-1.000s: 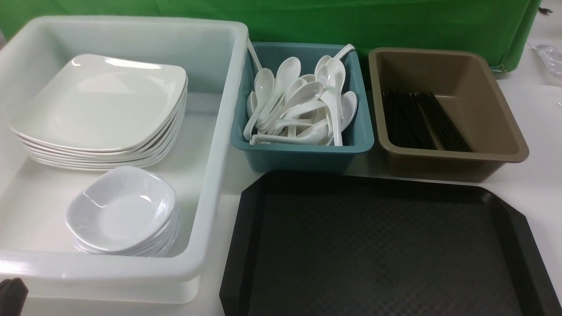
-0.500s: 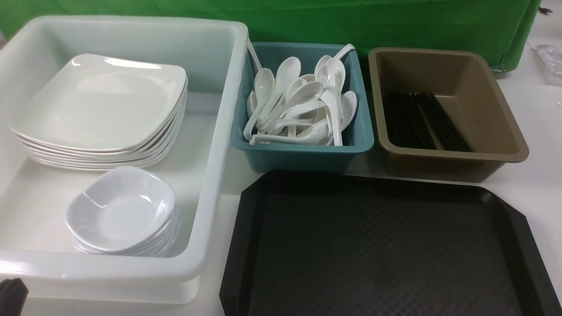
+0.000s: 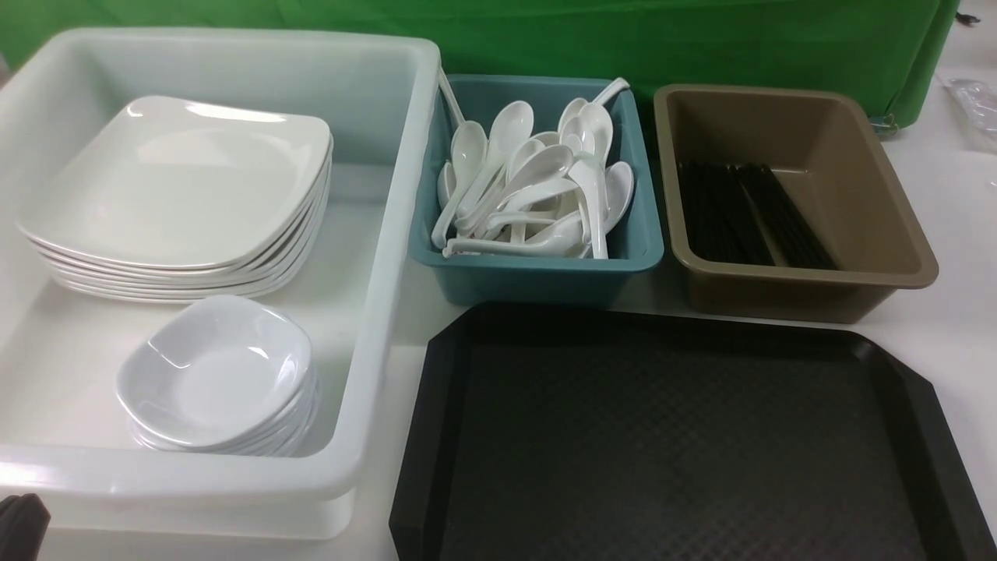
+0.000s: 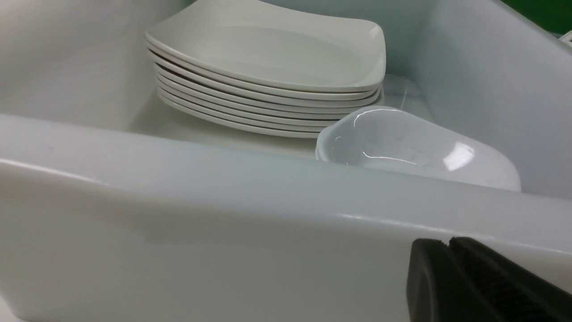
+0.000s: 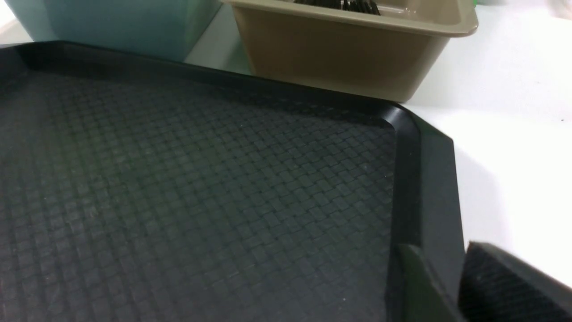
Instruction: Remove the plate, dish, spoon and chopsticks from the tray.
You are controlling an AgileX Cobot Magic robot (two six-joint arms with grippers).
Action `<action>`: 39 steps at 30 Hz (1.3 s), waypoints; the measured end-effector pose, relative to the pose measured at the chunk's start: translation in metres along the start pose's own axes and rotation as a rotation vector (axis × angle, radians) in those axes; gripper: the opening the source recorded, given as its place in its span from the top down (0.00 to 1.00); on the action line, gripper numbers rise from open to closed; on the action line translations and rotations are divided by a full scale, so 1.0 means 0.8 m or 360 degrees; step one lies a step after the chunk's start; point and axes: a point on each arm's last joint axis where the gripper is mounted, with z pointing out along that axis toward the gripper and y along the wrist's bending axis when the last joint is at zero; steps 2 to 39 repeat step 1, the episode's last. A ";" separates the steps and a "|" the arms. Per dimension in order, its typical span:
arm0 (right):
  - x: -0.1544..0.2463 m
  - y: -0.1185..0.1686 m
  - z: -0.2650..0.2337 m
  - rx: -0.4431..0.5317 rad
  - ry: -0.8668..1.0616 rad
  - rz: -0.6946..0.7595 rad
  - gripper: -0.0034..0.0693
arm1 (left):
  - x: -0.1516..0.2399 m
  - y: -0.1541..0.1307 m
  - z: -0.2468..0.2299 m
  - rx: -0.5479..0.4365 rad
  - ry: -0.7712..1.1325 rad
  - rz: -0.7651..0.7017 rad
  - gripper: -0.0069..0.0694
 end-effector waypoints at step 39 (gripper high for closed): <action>0.000 0.000 0.000 0.0000 0.0000 0.0000 0.66 | 0.000 0.000 0.000 0.0000 0.0000 0.0000 0.89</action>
